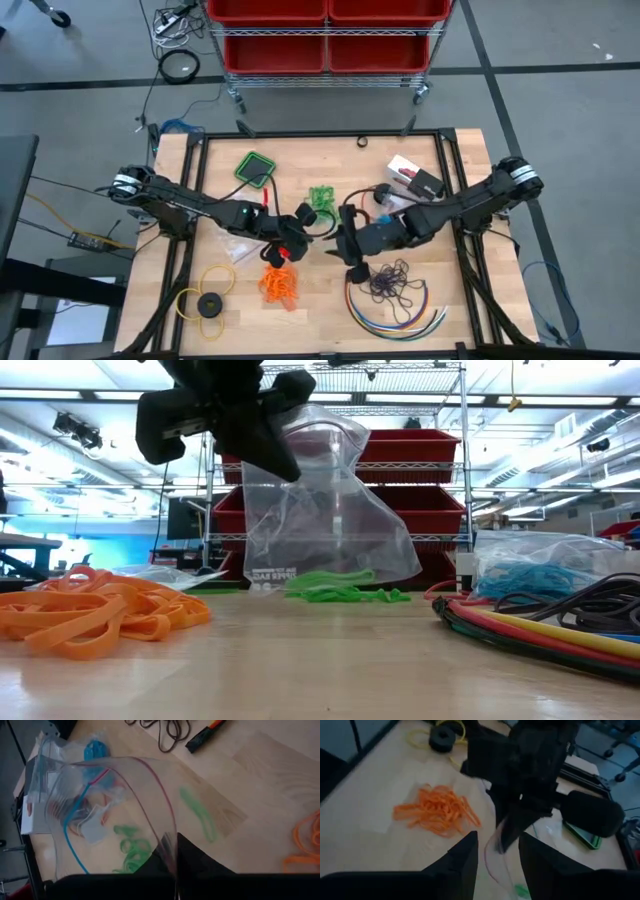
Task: Sort rubber bands
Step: Put the green rubber band into the transparent zip bag
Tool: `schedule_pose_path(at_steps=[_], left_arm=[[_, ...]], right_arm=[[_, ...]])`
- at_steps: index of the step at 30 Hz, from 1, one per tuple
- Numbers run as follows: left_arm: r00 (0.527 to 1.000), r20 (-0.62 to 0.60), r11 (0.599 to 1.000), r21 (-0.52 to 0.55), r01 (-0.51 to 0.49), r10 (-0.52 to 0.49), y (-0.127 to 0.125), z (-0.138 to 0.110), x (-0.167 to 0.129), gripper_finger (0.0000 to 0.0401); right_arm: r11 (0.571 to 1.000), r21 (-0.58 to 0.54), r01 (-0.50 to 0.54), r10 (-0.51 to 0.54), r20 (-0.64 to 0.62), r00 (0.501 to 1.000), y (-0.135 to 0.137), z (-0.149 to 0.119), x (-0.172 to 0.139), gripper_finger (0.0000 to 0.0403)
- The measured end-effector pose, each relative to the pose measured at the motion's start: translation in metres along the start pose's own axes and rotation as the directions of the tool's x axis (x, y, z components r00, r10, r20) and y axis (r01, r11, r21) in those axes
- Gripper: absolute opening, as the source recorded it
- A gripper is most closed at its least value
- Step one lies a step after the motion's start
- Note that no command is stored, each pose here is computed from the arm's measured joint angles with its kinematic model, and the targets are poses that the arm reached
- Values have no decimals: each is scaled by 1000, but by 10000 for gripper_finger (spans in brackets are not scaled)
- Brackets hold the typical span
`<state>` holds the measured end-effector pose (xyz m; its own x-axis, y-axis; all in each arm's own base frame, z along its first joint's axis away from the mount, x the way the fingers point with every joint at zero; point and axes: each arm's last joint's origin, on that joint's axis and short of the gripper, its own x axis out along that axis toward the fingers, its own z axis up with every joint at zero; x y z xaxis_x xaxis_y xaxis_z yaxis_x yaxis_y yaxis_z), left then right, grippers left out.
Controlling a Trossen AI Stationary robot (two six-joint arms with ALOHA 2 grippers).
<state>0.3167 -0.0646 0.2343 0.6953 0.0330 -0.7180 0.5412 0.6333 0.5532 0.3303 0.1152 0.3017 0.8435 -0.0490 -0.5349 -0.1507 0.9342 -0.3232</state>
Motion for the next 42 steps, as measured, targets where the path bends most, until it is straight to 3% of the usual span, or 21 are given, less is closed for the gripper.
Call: schedule_pose_path(at_steps=[12,15,23,32,42], left_arm=[[999,19,999,8,48,-48,1,2,-3,0],[999,24,999,7,45,-45,4,5,-5,0],[999,21,999,10,47,-47,7,8,-9,0],[998,-18,998,16,69,-68,5,5,-9,0],[1000,-15,1000,9,1,-1,9,7,-9,0]], right_arm=[[998,-42,-42,36,-142,989,-11,-18,11,127],[998,-43,-46,41,-115,993,-11,-15,15,122],[989,-108,-97,76,-189,979,-6,-26,29,106],[979,-179,-97,48,-264,963,-5,-34,30,76],[976,-188,-112,57,-274,960,-15,-37,33,22]])
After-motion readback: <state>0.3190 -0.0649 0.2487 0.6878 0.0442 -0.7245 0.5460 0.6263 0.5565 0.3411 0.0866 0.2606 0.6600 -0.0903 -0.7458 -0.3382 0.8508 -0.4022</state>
